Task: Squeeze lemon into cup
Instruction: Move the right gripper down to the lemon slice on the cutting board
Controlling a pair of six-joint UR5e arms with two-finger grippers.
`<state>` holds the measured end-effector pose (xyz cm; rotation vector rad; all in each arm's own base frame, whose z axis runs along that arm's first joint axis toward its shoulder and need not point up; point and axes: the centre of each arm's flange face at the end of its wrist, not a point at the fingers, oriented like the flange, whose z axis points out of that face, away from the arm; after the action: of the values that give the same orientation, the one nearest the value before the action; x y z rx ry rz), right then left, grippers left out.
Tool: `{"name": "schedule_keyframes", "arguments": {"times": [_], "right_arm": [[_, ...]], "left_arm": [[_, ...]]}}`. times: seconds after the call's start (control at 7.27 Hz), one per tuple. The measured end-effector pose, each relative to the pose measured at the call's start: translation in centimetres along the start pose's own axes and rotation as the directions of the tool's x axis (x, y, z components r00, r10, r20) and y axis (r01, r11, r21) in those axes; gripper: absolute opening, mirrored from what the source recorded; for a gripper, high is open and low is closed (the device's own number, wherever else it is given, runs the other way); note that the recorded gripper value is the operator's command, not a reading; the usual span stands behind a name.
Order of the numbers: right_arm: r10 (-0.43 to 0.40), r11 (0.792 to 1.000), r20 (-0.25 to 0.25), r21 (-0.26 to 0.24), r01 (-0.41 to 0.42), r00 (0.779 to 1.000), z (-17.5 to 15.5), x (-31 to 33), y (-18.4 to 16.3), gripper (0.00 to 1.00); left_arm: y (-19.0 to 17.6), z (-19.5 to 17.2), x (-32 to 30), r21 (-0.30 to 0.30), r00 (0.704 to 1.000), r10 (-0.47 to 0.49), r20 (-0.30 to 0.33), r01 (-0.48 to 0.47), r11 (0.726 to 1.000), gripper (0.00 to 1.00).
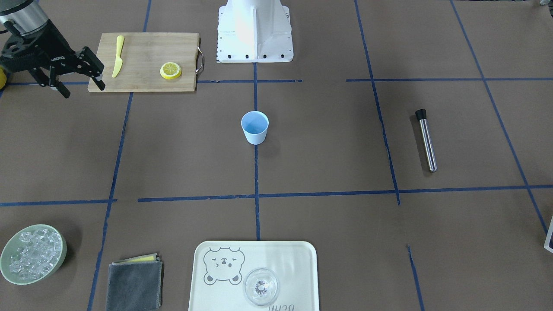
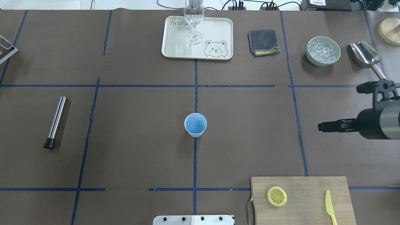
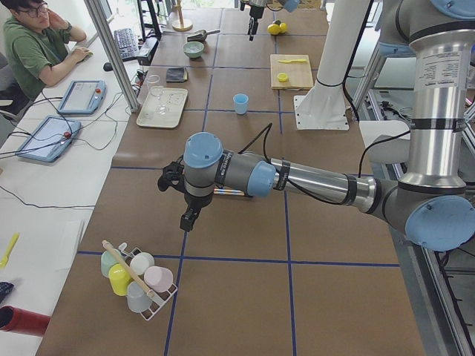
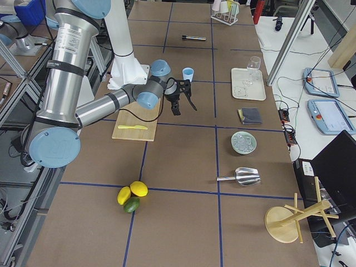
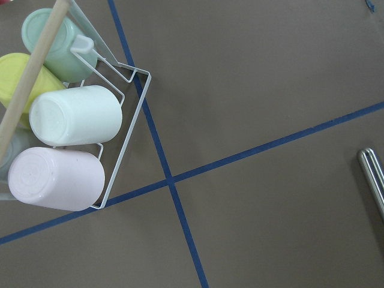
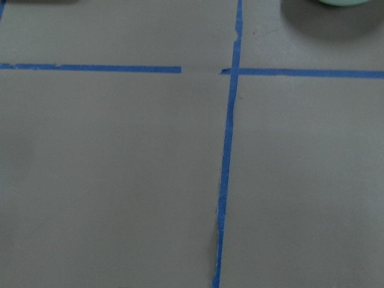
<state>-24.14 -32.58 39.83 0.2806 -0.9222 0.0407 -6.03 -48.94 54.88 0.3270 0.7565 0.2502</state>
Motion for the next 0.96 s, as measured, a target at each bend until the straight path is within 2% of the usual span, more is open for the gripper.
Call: {"name": "schedule_keyframes", "arguments": {"times": [0.28, 0.41, 0.69, 0.96], "right_arm": [[0.005, 1.000, -0.120, 0.016, -0.003, 0.993, 2.5, -4.6, 5.2, 1.00], [0.006, 1.000, -0.156, 0.026, -0.002, 0.988, 3.4, -6.9, 8.3, 1.00], [0.022, 0.999, -0.156, 0.037, -0.016, 0.987, 4.8, -9.8, 13.3, 1.00], [0.035, 0.999, -0.130, 0.040, -0.030, 0.991, 6.6, -12.1, 16.1, 1.00]], "left_arm": [[-0.1, 0.1, 0.0, 0.000, 1.000, 0.002, 0.000, -0.002, 1.000, 1.00], [-0.2, 0.0, 0.0, 0.001, 1.000, 0.004, 0.000, -0.004, 1.000, 1.00], [-0.3, -0.2, 0.3, 0.007, 1.000, 0.010, 0.001, -0.010, 1.000, 1.00], [-0.3, -0.3, 0.4, 0.009, 1.000, 0.011, 0.001, -0.011, 1.000, 1.00]]}}
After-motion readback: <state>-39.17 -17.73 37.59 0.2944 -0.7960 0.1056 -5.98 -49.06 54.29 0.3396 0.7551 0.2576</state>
